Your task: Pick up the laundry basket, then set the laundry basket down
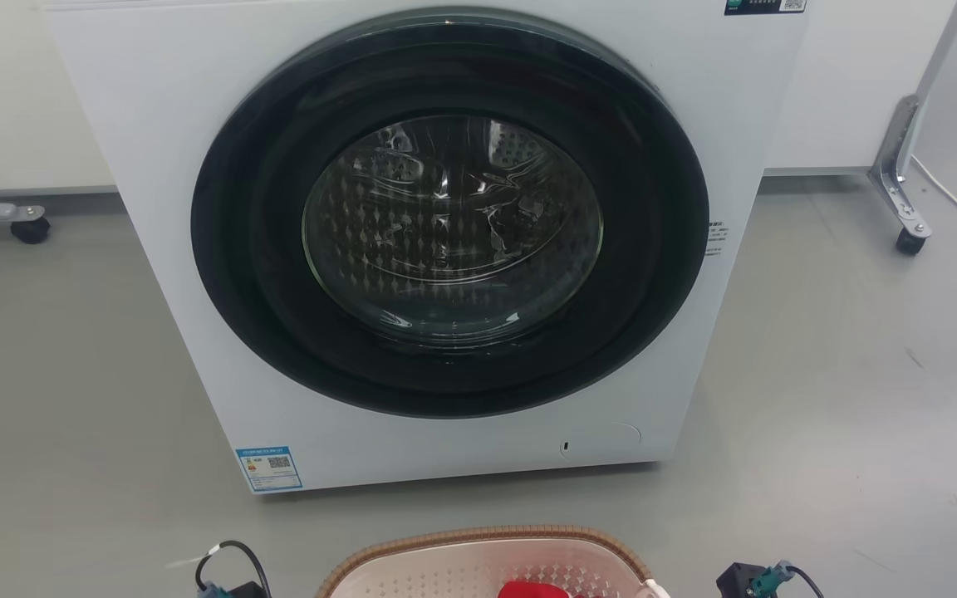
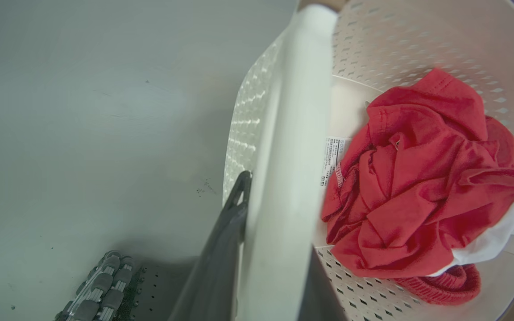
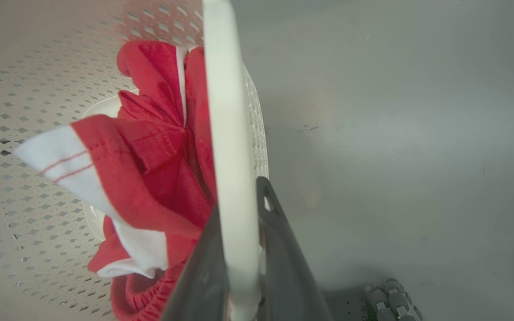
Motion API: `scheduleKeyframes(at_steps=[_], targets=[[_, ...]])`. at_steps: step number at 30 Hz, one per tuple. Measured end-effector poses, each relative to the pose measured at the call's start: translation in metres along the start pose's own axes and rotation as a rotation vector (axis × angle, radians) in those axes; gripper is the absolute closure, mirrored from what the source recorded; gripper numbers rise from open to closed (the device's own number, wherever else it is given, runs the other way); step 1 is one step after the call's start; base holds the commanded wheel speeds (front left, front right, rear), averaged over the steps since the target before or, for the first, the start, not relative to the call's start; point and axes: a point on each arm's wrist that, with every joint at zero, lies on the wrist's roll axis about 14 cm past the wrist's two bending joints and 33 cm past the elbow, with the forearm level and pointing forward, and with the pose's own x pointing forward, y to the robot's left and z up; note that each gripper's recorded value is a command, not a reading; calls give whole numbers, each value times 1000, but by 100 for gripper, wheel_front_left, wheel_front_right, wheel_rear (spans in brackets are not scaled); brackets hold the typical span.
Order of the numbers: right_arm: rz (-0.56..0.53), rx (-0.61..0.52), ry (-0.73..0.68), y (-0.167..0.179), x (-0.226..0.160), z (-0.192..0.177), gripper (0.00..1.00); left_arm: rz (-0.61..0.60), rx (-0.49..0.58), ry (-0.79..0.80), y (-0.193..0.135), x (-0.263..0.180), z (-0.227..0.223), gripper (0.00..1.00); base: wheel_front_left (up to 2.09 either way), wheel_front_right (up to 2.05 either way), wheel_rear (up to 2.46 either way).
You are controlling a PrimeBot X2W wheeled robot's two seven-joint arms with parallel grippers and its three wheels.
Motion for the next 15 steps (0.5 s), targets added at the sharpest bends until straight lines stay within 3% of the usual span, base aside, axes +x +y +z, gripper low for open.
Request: scheduleKeyframes(at_steps=[15], targets=[[2, 27, 3, -1, -3, -8, 100, -1, -30, 7, 0, -1, -7, 100, 0, 0, 0]])
